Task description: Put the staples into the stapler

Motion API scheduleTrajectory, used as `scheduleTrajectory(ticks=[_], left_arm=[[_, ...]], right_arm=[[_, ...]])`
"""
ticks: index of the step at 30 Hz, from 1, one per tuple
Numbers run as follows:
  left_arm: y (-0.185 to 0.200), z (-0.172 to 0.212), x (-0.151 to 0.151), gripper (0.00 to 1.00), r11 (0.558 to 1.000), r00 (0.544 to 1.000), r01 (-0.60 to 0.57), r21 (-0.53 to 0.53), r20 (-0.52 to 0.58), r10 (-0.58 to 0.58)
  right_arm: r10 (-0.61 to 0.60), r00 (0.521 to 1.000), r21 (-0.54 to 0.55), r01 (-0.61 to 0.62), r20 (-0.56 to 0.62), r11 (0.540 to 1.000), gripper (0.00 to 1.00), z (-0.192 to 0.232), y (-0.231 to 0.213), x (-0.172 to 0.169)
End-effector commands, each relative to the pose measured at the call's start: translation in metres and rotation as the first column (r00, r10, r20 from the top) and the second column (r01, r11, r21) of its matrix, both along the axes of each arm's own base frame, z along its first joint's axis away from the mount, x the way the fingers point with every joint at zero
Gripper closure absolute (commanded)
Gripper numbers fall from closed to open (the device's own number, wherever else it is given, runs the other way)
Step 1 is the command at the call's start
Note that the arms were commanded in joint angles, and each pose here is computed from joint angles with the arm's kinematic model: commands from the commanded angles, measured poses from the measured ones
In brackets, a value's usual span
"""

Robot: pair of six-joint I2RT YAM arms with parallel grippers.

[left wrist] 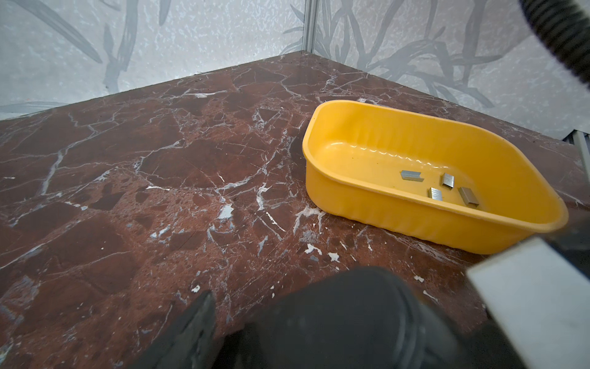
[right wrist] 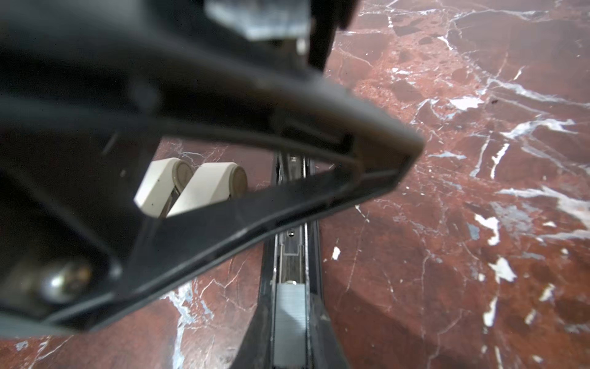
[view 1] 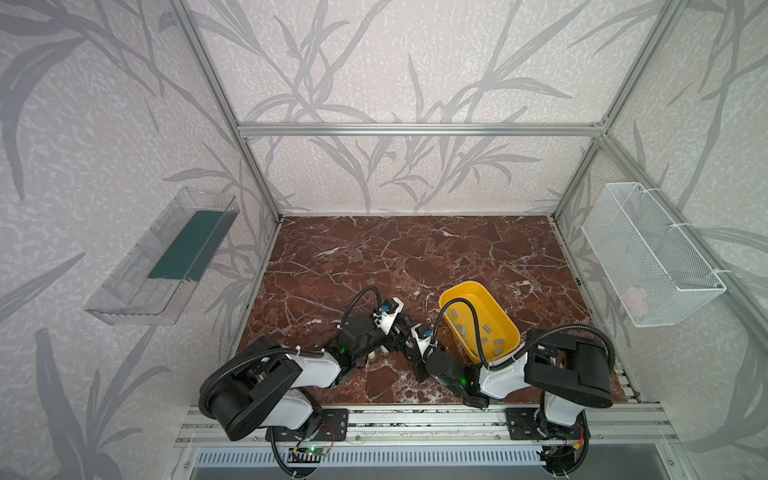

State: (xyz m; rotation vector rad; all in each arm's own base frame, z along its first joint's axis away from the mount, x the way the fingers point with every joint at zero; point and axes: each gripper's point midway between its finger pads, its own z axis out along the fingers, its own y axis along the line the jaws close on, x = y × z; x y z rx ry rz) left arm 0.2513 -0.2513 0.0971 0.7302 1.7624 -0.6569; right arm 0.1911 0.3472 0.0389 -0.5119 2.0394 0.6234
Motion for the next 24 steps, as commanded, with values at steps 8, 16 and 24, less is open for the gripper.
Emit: scheduleTrajectory(ticks=[8,16,24], left_arm=[[-0.012,0.011,-0.029,0.01,0.985,0.987,0.149,-0.091,0.066,-0.143],[-0.005,0.026,-0.028,0.01,0.988,0.99,0.119,-0.098,0.092,-0.11],[0.028,0.048,-0.01,0.02,0.989,0.989,-0.101,-0.108,0.095,0.112]], right_arm=[[-0.074,0.997,-0.047,0.075,0.027,0.996,1.0,-0.013,-0.015,0.012],[-0.076,0.997,-0.057,0.078,0.032,0.995,1.0,-0.013,-0.016,0.012],[-0.058,0.998,-0.054,0.06,0.04,0.997,0.72,0.001,-0.016,0.009]])
